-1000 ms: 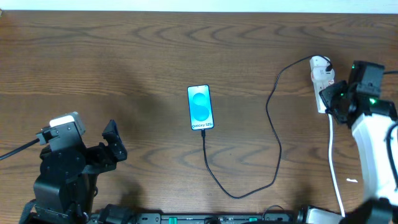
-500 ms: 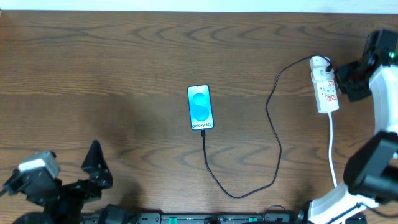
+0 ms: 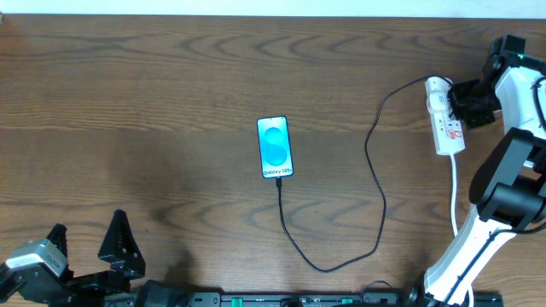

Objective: Plug charger to phone and switch on socket

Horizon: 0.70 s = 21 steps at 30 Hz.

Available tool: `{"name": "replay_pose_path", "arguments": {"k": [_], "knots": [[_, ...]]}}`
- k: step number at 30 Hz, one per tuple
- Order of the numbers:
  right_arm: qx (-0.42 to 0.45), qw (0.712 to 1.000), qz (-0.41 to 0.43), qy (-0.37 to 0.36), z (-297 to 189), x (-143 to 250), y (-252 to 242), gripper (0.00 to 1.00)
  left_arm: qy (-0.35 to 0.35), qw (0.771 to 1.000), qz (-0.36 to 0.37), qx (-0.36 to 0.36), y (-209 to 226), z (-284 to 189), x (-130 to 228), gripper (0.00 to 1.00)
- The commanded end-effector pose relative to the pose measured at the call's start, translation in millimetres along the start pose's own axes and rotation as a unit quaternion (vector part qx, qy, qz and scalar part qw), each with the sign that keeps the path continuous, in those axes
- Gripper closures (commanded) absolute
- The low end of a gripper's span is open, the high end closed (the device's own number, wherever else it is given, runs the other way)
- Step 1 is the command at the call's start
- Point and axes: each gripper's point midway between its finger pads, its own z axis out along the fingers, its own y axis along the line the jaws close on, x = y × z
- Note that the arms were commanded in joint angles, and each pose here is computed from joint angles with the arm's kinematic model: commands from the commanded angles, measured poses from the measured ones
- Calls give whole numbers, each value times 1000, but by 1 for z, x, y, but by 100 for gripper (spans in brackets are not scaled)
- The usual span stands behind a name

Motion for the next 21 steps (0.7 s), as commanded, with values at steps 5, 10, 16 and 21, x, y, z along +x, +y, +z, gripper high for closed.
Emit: {"name": "replay_pose_path", "arguments": {"k": [5,10,16,21], "knots": [[-22,999,25,-11,-5,-13,9,99,-5,1000,0,-7,3,-2,0,2],[-30,999,35,-17,-5,-20,10,99,-5,1000,0,-7,3,-2,0,2],[-45,998,39,-16,-6,-22,16,99,-5,1000,0,-7,3,-2,0,2],[-57,997,46,-9,-6,-21,21,99,-5,1000,0,-6,3,-2,0,2]]}}
